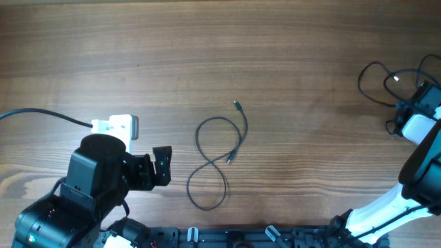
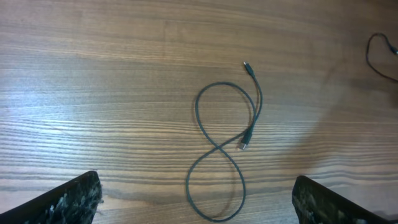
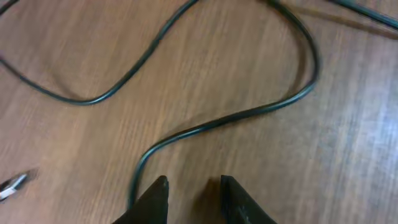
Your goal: Untangle cables
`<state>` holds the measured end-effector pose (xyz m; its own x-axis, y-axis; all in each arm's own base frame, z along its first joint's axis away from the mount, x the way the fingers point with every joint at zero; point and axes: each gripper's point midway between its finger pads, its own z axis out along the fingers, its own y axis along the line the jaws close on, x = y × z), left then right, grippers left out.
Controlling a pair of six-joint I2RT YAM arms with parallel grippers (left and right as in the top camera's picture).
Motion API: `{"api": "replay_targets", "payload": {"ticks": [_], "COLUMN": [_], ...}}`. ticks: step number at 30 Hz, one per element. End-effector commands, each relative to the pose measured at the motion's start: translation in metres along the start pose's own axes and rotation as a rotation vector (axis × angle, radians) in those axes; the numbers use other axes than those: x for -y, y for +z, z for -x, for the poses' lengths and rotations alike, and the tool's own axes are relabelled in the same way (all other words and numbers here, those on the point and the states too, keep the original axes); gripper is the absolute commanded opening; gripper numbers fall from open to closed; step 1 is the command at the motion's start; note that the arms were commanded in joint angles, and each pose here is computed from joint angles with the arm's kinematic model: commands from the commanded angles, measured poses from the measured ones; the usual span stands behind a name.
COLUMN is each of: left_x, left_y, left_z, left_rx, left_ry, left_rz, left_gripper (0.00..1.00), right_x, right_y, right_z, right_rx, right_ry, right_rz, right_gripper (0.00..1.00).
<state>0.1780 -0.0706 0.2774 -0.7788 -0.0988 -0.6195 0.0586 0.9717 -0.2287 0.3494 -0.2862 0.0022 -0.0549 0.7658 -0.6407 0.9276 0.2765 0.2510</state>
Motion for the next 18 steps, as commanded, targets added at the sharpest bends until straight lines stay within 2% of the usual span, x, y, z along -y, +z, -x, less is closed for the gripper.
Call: {"api": "replay_targets", "payload": {"ticks": [1,2,3,6,7,10,13,15,17,18], "left_x": [0.002,0.002,0.002,0.002,0.003,0.003,0.005,0.007,0.007,0.007], "left_y": [0.000,0.000,0.000,0.003,0.005,0.011,0.016,0.015,0.015,0.015], "left_z": [0.000,0.001,0.001,0.000,0.001,0.000,-0.001,-0.002,-0.001,-0.001], "left_rx": [0.001,0.003,0.003,-0.011,-0.019,-0.042,-0.064,-0.068,-0.067,-0.067], "left_ry": [0.002,0.002,0.002,0.003,0.004,0.005,0.007,0.006,0.006,0.006], "left_rz": [-0.010,-0.011,-0.011,-0.005,-0.001,0.010,0.006,-0.004,-0.004,-0.004], "left_gripper": [1.00,1.00,1.00,1.00,1.00,1.00,1.00,1.00,1.00,1.00], "right_x": [-0.015,-0.030,-0.052,-0.088,-0.100,-0.124,-0.123,-0.119,-0.113,-0.106], "right_y": [0.009,0.005,-0.003,-0.028,-0.046,-0.102,-0.159,-0.182,-0.186,-0.178], "right_z": [-0.038,-0.046,-0.053,-0.050,-0.036,-0.021,-0.024,-0.034,-0.052,-0.057], "right_rx": [-0.129,-0.173,-0.221,-0.211,-0.160,-0.168,-0.265,-0.314,-0.418,-0.435], "right_ry": [-0.178,-0.174,-0.175,-0.297,-0.356,-0.395,-0.398,-0.454,-0.426,-0.419], "right_rz": [0.126,0.211,0.339,0.535,0.576,0.754,0.835,0.888,0.900,0.855], "right_gripper": [0.34,0.72,1.00,1.00,1.00,1.00,1.00,1.00,1.00,0.83]}}
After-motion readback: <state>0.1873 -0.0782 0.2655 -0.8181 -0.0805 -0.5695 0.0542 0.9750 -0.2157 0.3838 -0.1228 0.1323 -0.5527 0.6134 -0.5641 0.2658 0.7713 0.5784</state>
